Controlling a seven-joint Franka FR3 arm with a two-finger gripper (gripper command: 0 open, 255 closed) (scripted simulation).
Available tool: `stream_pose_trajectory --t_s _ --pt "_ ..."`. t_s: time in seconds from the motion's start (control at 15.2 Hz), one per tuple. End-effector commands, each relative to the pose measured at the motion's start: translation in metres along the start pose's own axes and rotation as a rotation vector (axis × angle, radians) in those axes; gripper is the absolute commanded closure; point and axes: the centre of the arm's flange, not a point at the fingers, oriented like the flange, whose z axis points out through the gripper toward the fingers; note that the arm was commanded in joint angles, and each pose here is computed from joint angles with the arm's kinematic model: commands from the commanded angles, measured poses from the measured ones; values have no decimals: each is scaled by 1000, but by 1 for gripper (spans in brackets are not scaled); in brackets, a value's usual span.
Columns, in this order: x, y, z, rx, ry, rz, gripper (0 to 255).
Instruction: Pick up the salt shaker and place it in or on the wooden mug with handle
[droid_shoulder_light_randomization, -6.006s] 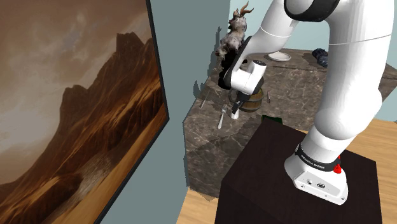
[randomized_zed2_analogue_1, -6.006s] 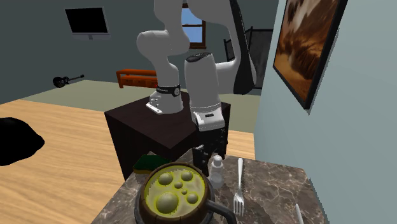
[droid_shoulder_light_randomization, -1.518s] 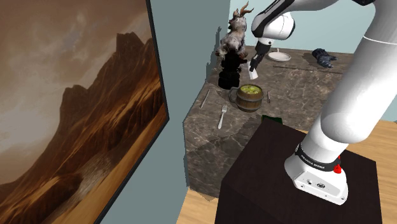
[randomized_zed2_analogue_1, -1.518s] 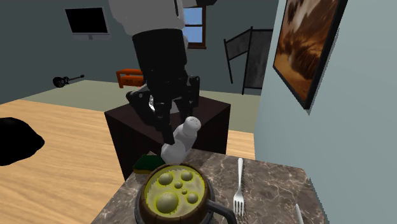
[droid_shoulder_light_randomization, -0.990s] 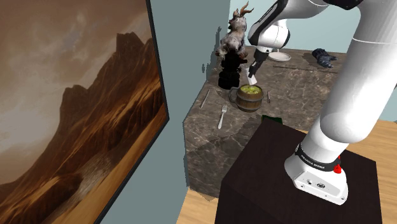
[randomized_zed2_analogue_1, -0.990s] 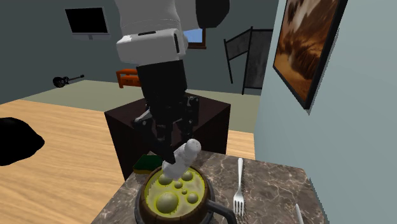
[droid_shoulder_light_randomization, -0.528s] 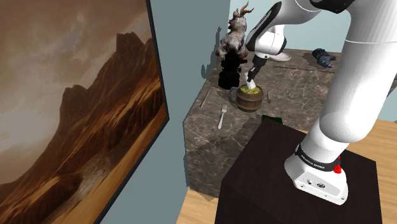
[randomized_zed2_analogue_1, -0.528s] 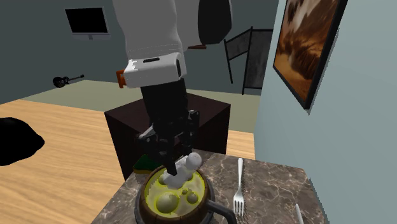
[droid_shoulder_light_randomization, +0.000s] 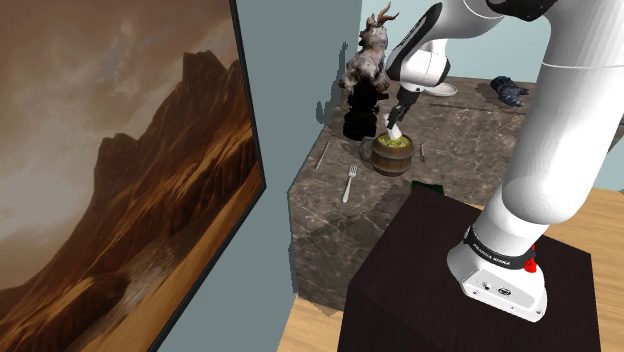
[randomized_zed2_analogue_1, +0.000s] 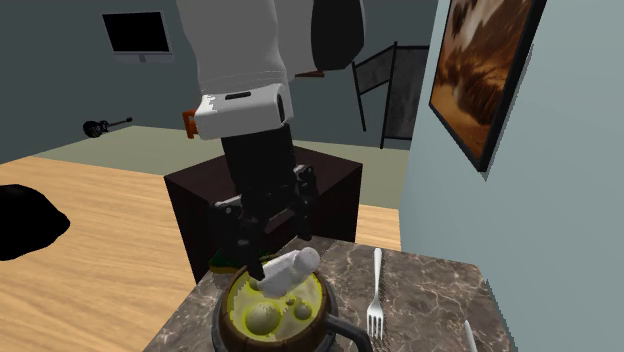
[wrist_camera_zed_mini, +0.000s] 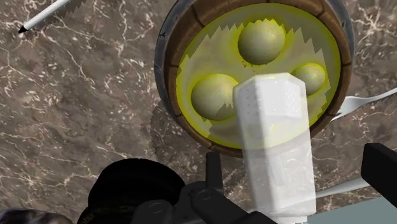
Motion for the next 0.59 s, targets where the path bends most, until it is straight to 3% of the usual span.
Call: stream_pose_trajectory --t_s 0.0,0.13,0.4,0.53 --pt "0 0 0 0 0 0 0" --pt "0 0 0 0 0 0 0" --pt "0 0 -50 0 0 0 0" --pt "0 0 -50 0 0 0 0"
